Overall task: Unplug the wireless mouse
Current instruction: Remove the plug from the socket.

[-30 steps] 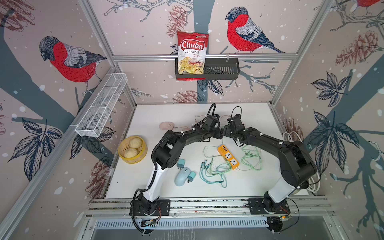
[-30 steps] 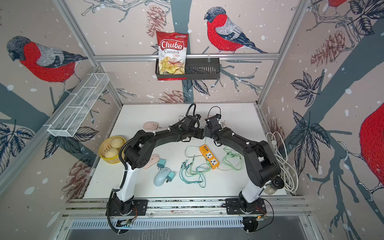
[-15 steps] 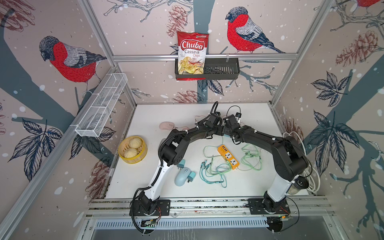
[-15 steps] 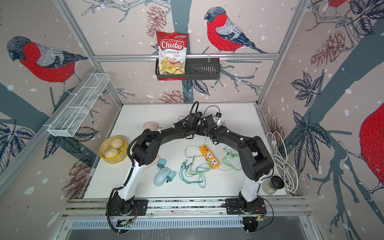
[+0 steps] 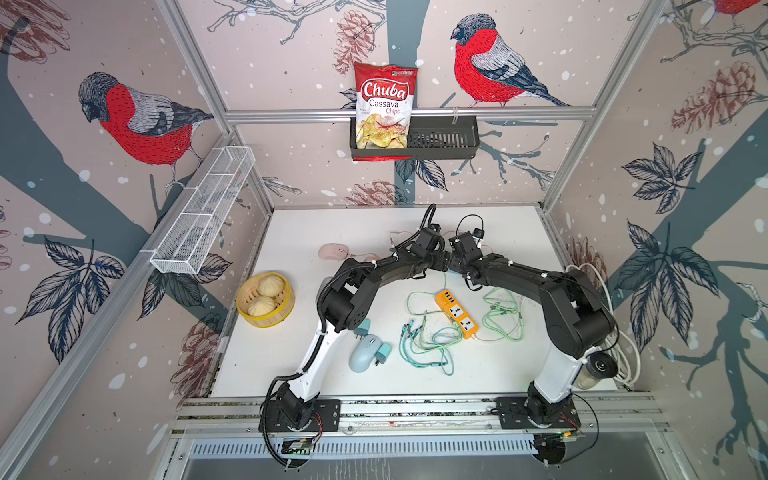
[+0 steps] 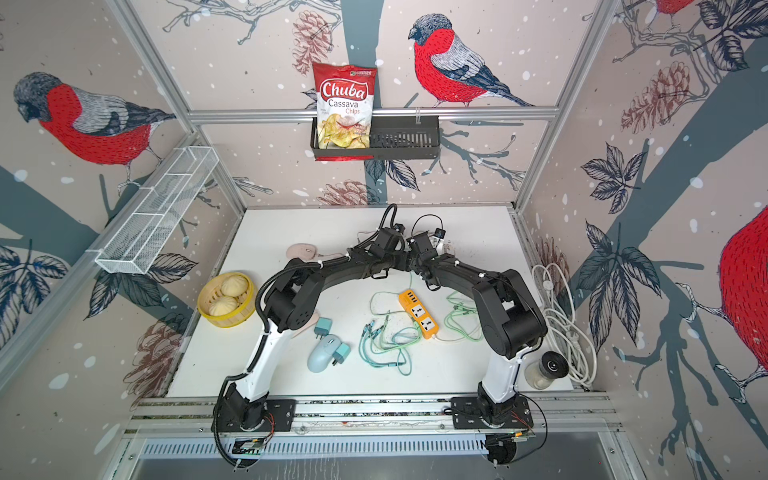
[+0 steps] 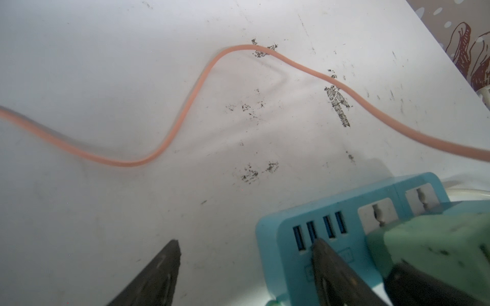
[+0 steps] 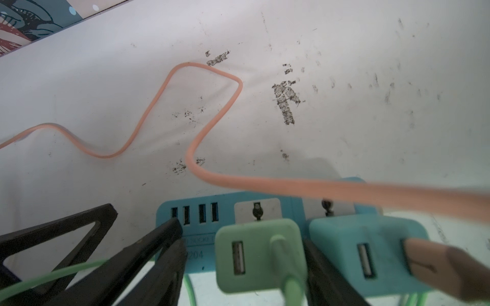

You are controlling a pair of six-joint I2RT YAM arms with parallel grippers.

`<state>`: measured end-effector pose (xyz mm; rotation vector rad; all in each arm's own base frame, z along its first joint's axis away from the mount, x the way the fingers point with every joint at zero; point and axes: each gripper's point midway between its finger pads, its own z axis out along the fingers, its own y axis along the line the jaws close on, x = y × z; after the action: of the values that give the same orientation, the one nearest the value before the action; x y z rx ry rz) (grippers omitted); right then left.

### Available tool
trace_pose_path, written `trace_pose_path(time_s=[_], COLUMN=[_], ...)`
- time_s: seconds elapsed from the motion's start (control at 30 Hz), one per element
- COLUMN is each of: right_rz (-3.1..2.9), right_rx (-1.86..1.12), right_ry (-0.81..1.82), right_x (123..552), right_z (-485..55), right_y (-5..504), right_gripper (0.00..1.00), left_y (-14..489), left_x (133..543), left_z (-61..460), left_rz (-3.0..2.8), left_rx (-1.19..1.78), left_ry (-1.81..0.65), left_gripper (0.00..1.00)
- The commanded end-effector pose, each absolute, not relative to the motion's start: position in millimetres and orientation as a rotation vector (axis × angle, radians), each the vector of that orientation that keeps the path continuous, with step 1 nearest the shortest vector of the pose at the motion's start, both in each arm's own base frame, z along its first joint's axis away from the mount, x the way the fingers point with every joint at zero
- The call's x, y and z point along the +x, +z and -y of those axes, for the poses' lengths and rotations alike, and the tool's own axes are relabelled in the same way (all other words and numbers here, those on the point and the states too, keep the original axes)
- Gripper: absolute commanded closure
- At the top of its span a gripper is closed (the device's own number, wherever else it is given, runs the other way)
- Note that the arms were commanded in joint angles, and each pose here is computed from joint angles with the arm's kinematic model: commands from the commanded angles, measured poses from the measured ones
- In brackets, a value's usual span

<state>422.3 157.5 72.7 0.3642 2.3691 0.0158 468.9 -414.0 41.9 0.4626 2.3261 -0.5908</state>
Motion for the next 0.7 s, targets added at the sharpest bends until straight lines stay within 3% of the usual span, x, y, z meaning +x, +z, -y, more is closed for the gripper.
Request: trace_pose_path(time_s=[0.0, 0.33, 0.67], right_rz=[-2.364, -2.341, -2.262], right_rx=[0.375, 0.366, 0.318], right_ry=[-0.021, -0.055, -0.145], right_x=[422.1, 423.5, 424.5], right_z=[-152.2, -150.0, -152.1], right_y=[69.1, 76.0, 110.5], right_gripper=[0.38, 0.81, 0.83], left_y=[12.8, 15.3, 7.8], left_x=[452.1, 452.8, 453.2], left_z=[395.6, 393.8, 390.9], left_rz=[-2.451, -2.452, -2.477], left_rx=[0.483, 0.493, 0.508], left_ry=[-0.498, -0.477, -0.439], left_gripper=[0.23, 0.23, 0.23])
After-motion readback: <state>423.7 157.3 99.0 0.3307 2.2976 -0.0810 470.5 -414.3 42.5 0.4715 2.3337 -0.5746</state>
